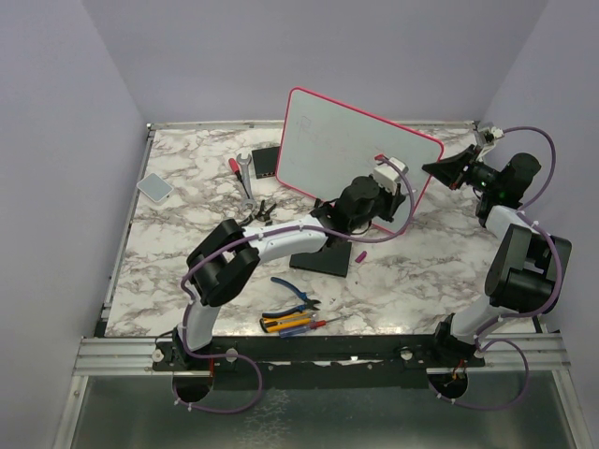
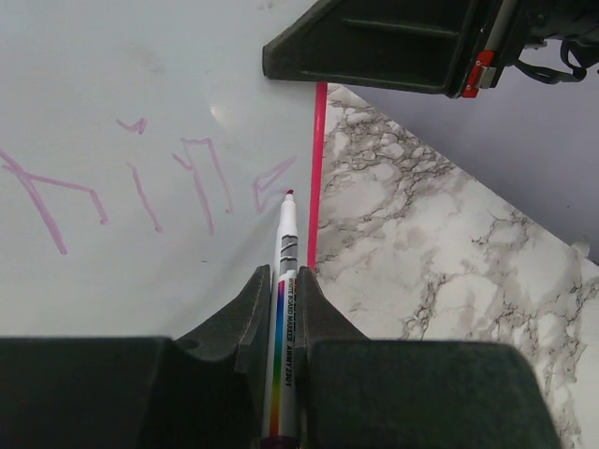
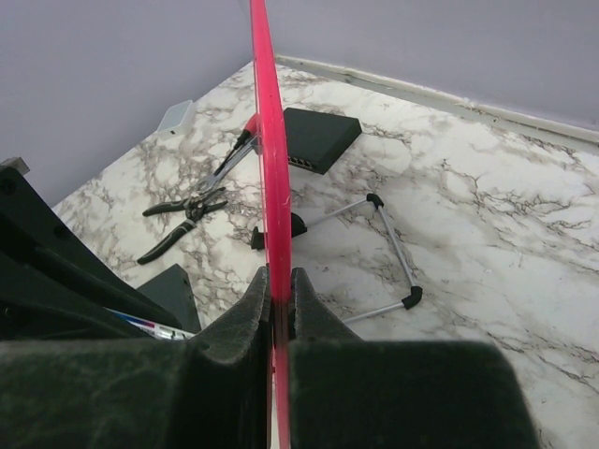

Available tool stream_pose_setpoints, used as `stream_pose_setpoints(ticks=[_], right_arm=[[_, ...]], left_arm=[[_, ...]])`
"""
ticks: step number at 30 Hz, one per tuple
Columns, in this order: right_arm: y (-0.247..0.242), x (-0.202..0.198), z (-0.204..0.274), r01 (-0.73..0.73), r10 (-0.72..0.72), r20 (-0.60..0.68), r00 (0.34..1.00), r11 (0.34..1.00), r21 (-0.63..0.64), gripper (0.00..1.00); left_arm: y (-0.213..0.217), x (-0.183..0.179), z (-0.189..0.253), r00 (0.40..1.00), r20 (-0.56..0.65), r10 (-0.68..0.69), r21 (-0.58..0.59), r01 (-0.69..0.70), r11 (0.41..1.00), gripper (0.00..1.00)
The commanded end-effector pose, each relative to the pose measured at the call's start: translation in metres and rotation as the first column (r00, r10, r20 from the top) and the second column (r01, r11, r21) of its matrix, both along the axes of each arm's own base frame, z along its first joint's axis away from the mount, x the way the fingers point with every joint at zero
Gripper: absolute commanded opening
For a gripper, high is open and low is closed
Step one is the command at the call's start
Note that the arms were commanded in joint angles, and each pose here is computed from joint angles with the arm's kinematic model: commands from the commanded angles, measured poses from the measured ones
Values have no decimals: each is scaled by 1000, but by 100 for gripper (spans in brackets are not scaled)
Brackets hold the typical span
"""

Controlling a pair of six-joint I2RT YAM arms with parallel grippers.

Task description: Write a sentence on the whiteboard

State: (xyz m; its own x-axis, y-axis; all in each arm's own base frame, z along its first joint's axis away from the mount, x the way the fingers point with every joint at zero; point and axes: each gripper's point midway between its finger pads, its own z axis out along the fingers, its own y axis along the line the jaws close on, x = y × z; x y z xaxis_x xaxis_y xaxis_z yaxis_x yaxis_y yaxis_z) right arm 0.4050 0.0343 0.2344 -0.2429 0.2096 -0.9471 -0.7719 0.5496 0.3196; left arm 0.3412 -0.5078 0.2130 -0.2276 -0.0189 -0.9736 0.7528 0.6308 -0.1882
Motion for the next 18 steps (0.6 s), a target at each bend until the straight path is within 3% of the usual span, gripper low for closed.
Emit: stream_pose_setpoints(ticks=[1, 11, 18], right_arm=[[0, 0, -7, -27, 27, 2, 1000, 1000, -9, 1], [0, 0, -7, -25, 25, 0, 1000, 1000, -8, 1], [0, -1, -7, -24, 24, 1, 1000, 1000, -9, 1]], left_arm=[[-14, -5, -5, 999, -12, -35, -5, 34, 999, 0], [-16, -5, -2, 999, -8, -34, -11, 34, 999, 0], [-1, -13, 38, 999, 39, -29, -51, 31, 998, 0]])
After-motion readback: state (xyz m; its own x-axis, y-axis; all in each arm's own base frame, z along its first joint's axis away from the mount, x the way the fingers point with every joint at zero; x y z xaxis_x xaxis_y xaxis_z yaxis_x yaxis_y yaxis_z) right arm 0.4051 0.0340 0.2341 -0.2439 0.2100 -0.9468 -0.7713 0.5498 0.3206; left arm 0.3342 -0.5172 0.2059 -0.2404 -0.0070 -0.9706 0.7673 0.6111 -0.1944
